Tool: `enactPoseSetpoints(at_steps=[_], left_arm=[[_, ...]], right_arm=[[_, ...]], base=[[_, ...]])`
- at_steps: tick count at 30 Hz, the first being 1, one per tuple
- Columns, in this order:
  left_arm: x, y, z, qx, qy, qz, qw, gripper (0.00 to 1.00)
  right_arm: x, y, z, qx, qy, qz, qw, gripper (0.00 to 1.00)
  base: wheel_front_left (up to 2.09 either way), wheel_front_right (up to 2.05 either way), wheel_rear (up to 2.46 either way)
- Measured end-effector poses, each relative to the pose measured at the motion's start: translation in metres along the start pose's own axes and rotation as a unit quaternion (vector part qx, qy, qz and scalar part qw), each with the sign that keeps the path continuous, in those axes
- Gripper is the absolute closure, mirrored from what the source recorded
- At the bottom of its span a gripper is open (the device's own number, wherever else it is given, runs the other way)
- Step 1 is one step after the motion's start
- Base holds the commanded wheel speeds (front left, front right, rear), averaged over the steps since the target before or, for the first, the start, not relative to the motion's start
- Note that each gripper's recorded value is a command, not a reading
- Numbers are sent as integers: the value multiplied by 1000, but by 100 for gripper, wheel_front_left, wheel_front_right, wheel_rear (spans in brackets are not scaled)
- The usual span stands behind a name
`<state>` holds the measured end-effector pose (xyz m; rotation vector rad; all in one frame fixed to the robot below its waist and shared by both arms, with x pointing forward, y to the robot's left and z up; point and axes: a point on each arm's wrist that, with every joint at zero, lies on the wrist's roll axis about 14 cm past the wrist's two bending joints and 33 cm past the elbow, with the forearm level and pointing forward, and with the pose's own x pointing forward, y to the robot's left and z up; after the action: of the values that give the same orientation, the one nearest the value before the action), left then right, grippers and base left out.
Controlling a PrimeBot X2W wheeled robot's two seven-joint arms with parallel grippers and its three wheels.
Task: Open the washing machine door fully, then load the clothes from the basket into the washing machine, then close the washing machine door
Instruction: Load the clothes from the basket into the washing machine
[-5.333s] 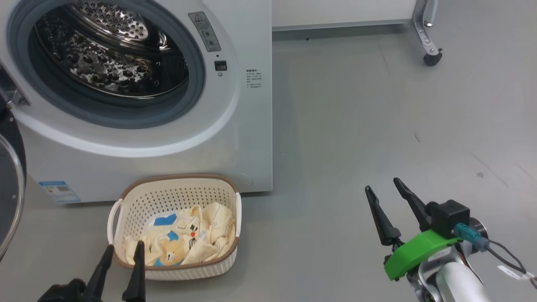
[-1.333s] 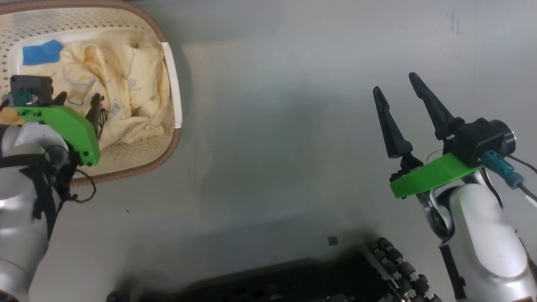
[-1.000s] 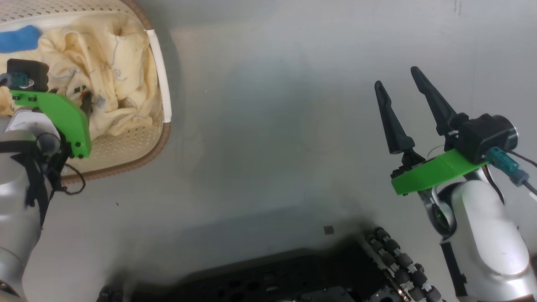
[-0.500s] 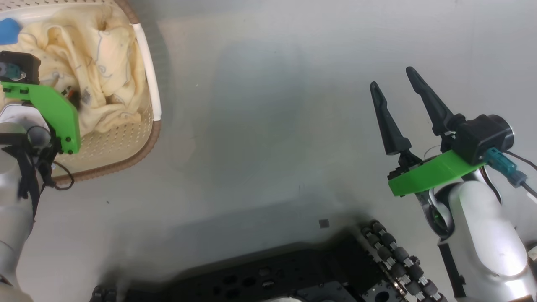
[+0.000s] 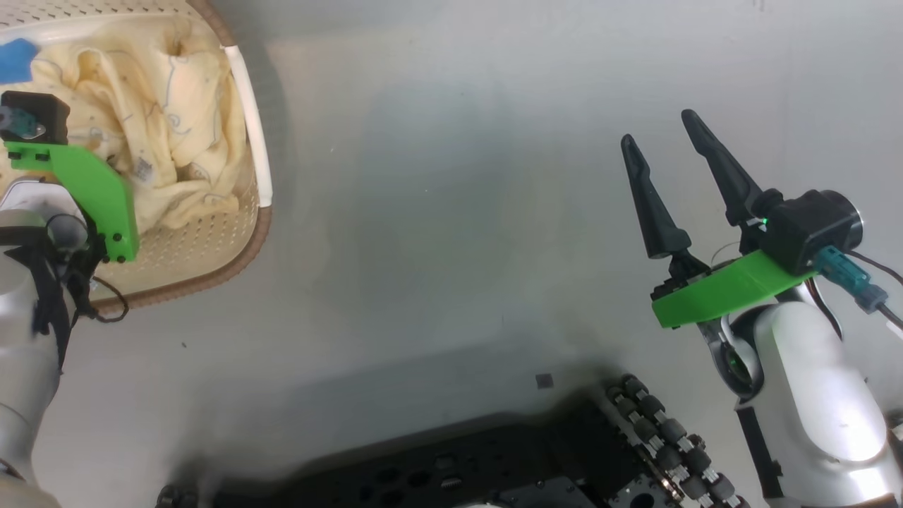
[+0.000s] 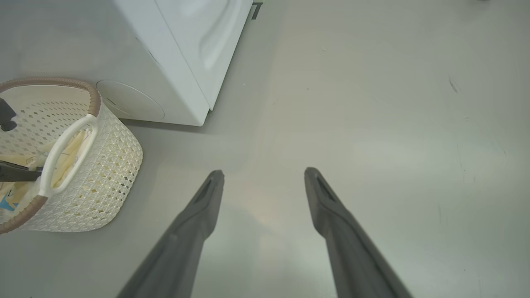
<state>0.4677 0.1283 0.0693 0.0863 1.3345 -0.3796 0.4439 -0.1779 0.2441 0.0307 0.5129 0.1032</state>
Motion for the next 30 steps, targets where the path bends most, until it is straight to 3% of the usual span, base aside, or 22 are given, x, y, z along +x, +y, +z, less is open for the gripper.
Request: enactPoseSetpoints(at_steps=[17, 30], left_arm=[[-62, -5, 40, -28, -129, 11, 991, 100], [-151, 7, 75, -32, -278, 57, 958, 100]], right_arm=[[2, 12, 71, -10, -82, 18, 996, 0], [-32, 23, 123, -16, -138, 26, 990, 0]], base=[[0, 0, 0], [0, 0, 0]])
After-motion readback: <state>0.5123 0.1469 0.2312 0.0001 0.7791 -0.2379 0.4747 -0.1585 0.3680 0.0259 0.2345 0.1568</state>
